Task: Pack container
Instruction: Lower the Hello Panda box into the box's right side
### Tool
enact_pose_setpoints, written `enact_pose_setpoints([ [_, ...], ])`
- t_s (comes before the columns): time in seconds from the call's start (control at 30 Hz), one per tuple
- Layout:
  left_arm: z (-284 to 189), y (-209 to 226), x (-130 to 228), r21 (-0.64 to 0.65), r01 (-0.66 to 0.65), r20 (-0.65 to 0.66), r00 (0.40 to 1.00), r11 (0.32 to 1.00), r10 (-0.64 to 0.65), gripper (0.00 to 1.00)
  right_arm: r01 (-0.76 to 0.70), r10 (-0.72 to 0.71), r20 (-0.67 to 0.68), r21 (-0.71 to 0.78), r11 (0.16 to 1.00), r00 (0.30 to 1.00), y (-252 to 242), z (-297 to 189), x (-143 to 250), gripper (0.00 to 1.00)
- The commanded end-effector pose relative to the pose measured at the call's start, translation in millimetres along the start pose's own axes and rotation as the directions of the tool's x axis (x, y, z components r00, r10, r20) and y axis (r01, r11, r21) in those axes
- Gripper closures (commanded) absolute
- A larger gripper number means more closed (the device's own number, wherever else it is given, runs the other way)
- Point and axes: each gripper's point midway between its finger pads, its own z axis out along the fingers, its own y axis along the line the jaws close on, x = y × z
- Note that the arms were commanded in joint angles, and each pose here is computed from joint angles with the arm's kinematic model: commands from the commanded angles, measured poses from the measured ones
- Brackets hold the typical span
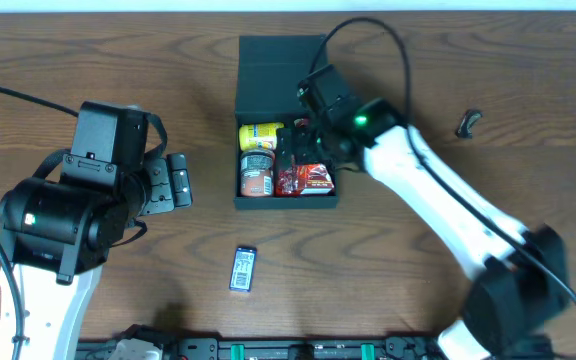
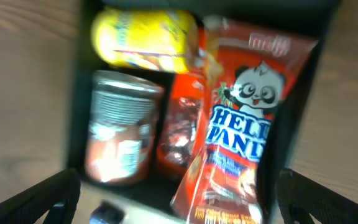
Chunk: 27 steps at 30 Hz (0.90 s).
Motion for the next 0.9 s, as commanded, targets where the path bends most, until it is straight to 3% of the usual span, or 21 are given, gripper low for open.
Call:
enact_pose_setpoints([
  [0.0, -1.0, 3.1, 0.8, -0.016, -0.01, 0.004, 1.0, 1.0, 0.01, 0.05, 0.106, -0.101, 0.09, -0.053, 0.993, 0.991, 16.7, -48.7, -7.6, 0.01],
  [0.1, -1.0, 3.4, 1.5, -0.017, -0.011, 0.001, 1.0, 1.0, 0.011, 0.05, 0.214, -0.203, 0.076, -0.187, 0.959, 0.976, 38.0, -72.8, 8.8, 0.01],
  [0.23, -1.0, 3.6, 2.1, -0.018, -0.011, -0.002, 1.0, 1.0, 0.011, 0.05, 0.204, -0.212, 0.004, -0.296, 0.933, 0.977, 42.4, -77.6, 31.0, 0.01],
  [0.37, -1.0, 4.3, 3.9, -0.021, -0.013, -0.009, 1.0, 1.0, 0.013, 0.05, 0.252, -0.322, 0.018, -0.665, 0.703, 0.946, 71.2, -88.5, 55.5, 0.01],
  [0.63, -1.1, 5.2, 6.5, -0.024, -0.03, -0.02, 0.999, 0.999, 0.03, 0.05, 0.2, -0.246, 0.076, -0.824, 0.53, 0.966, 40.5, -66.8, 66.7, 0.01],
  [0.87, -1.0, 2.8, 4.3, -0.012, -0.027, -0.012, 1.0, 1.0, 0.026, 0.05, 0.178, -0.163, 0.107, -0.837, 0.517, 0.981, 30.9, -36.9, 63.1, 0.01],
])
